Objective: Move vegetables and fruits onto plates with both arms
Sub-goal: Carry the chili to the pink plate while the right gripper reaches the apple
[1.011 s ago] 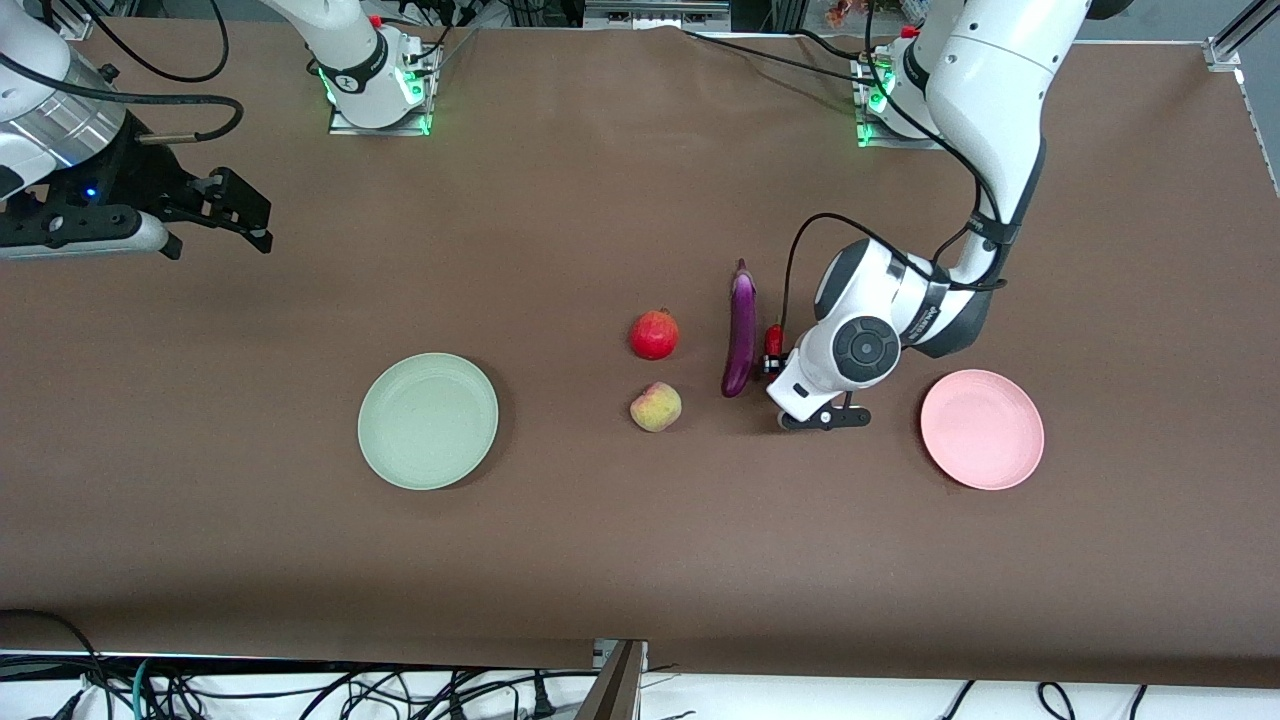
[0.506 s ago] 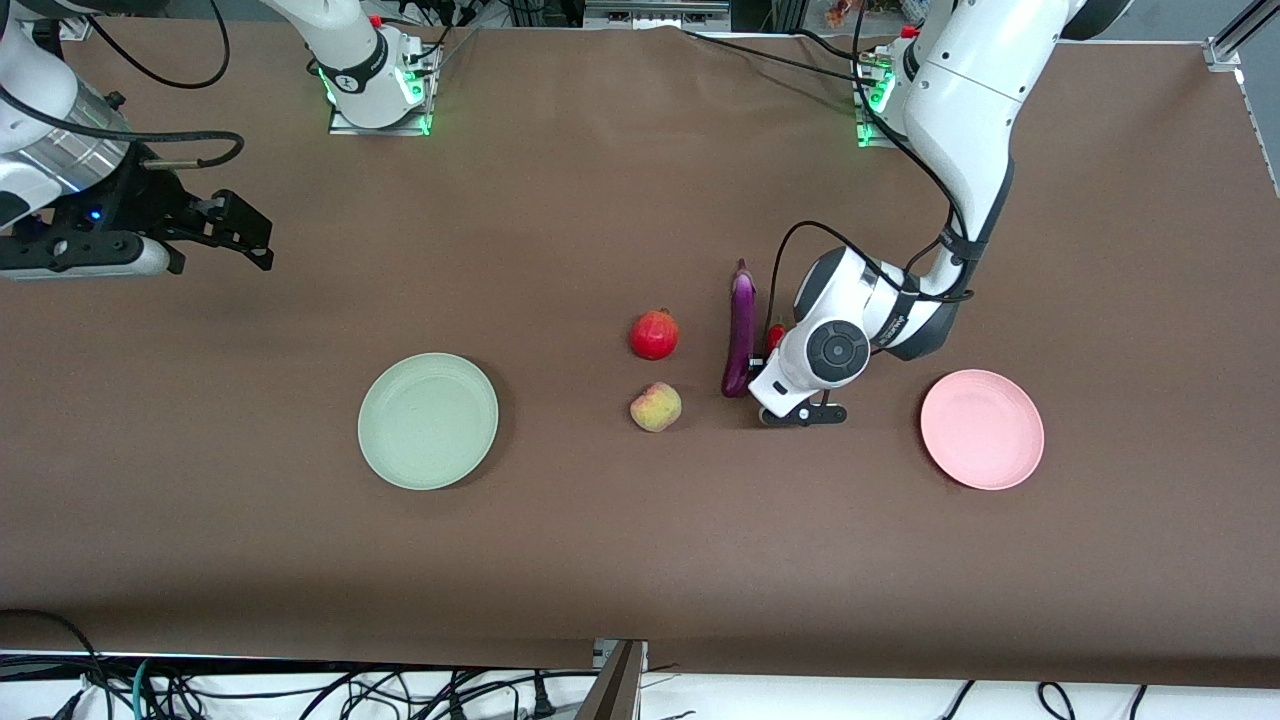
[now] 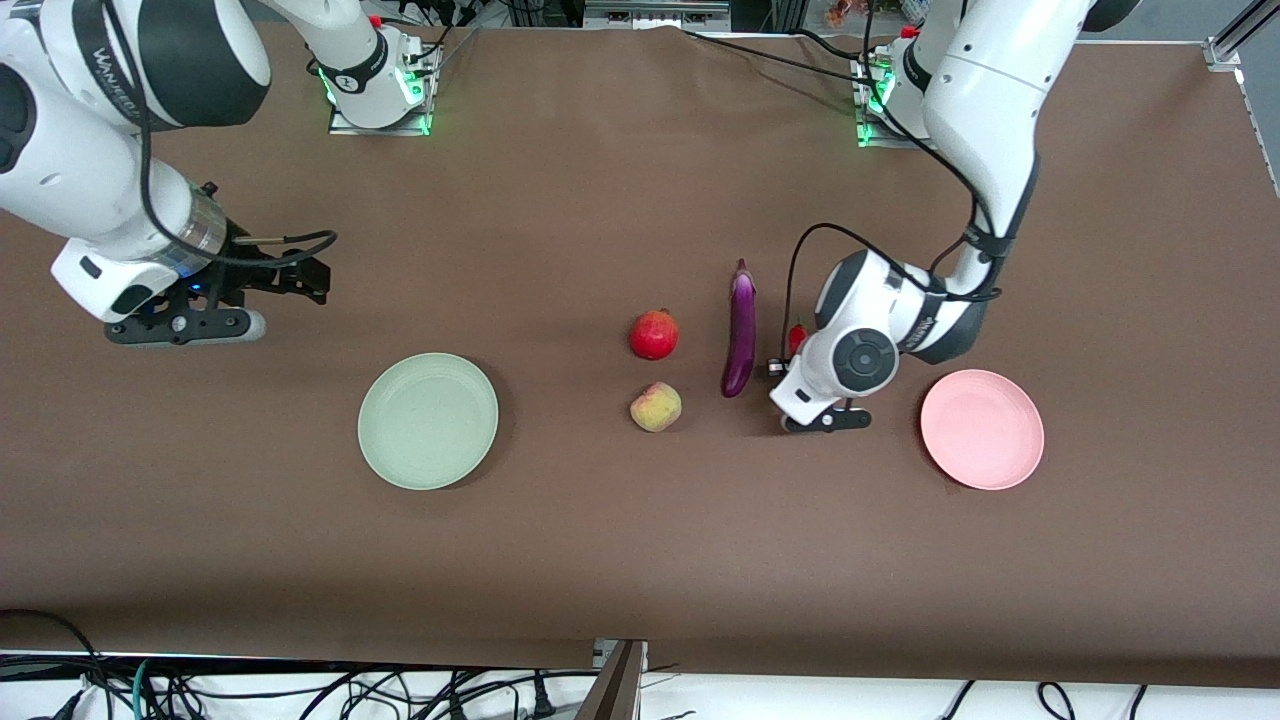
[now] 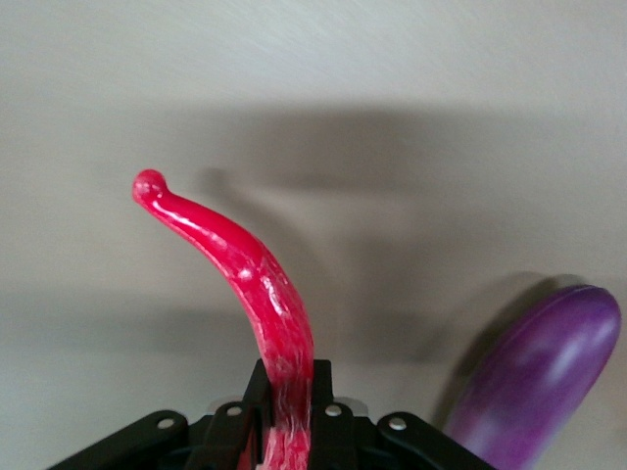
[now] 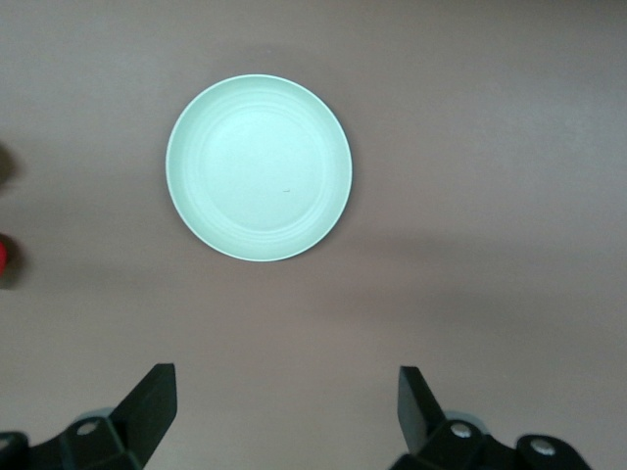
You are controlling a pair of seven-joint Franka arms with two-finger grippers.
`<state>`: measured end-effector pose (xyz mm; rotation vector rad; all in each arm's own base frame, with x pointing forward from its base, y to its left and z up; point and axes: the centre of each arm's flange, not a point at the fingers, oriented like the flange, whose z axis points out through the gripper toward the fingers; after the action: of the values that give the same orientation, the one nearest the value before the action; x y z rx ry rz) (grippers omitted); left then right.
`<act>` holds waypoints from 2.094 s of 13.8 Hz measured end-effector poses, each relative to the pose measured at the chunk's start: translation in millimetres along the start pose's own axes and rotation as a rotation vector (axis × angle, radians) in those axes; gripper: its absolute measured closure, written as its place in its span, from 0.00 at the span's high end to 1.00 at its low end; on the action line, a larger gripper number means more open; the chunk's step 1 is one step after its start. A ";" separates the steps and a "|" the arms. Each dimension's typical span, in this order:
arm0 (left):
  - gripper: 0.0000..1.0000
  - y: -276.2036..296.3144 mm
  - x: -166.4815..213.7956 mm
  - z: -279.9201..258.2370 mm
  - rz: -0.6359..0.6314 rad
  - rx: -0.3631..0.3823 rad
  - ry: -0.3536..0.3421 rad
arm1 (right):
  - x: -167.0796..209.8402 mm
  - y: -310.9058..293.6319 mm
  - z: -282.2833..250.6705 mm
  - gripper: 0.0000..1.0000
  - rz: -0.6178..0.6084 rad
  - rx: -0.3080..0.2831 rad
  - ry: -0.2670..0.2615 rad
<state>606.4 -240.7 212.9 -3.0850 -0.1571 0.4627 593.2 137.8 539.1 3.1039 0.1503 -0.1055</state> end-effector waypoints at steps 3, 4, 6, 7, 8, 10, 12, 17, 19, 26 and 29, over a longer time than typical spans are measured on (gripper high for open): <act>0.19 -70.9 21.1 -43.9 0.021 -0.028 0.021 | -2.0 -5.3 -1.1 1.00 -0.009 -0.002 -0.008; 0.19 -96.6 28.3 -51.2 0.056 -0.016 0.032 | -2.2 -6.5 -1.2 1.00 -0.011 -0.002 -0.008; 0.19 -145.1 41.6 -55.2 0.155 0.077 0.055 | -3.1 -11.6 -1.0 1.00 -0.020 -0.003 -0.010; 0.19 -163.7 46.1 -55.8 0.199 0.122 0.060 | -3.4 -14.0 0.4 1.00 -0.024 -0.004 -0.015; 0.19 -179.0 49.8 -56.4 0.247 0.149 0.061 | -2.5 -17.8 5.0 1.00 -0.030 -0.006 -0.024; 0.19 -196.8 57.7 -54.2 0.362 0.156 0.067 | 0.4 -39.2 20.5 1.00 -0.058 -0.003 -0.048; 0.19 -218.7 69.5 -38.6 0.450 0.149 0.072 | 3.3 -91.9 47.3 1.00 -0.038 0.038 -0.067; 0.44 -239.7 86.8 -10.0 0.559 0.138 0.089 | 2.2 -260.5 146.3 1.00 0.178 0.077 0.008; 0.63 -231.8 87.5 -14.1 0.572 0.136 0.099 | 3.4 -297.7 174.7 1.00 0.216 0.114 0.030; 1.00 -218.9 86.1 -16.7 0.590 0.134 0.094 | -8.0 -388.7 251.3 1.00 0.226 0.173 0.082; 1.00 -212.6 84.2 -16.3 0.599 0.130 0.085 | -20.3 -408.6 286.8 1.00 0.200 0.162 0.076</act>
<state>670.8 -20.6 210.9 -2.9629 0.7804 0.3257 514.3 532.2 242.7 3.2630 -0.1762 0.0064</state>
